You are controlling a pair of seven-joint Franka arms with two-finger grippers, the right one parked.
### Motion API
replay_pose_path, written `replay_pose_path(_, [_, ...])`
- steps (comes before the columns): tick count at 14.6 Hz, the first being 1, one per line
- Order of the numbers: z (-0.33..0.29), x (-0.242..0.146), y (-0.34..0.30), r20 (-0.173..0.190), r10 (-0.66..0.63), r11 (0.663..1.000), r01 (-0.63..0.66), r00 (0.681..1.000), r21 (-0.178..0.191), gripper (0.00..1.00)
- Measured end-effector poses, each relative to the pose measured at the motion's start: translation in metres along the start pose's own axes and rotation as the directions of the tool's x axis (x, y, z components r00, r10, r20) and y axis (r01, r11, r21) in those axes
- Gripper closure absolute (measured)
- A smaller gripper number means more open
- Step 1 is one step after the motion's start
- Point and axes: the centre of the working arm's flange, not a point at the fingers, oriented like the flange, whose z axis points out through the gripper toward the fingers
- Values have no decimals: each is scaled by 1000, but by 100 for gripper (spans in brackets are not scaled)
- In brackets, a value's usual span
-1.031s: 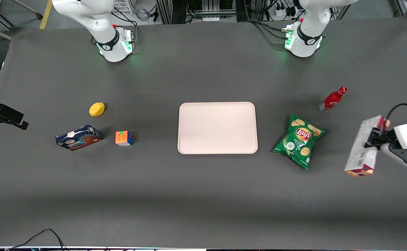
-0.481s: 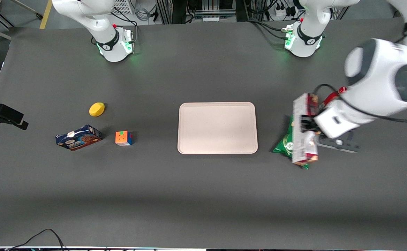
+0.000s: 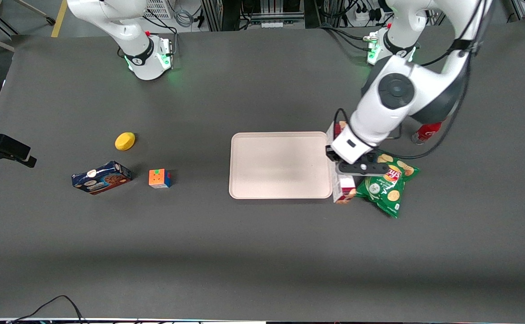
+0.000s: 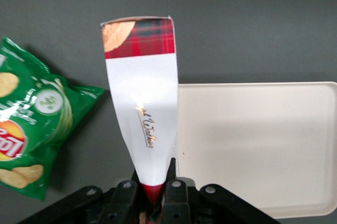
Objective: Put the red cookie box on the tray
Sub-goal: 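Lower the upright box onto the tray's rim area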
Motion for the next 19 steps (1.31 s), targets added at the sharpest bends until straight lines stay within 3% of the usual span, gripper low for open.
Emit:
replay_pose_path(4, [43, -24, 0, 0, -23, 1000, 23, 1000, 5, 83])
replay_pose_path(10, [90, -45, 20, 7, -44, 997, 43, 999, 64, 83])
replay_pose_path(13, [113, -56, 30, -2, -45, 997, 45, 999, 66, 83])
replay_pose_path(19, [130, -61, 29, 19, -32, 996, 31, 999, 78, 83])
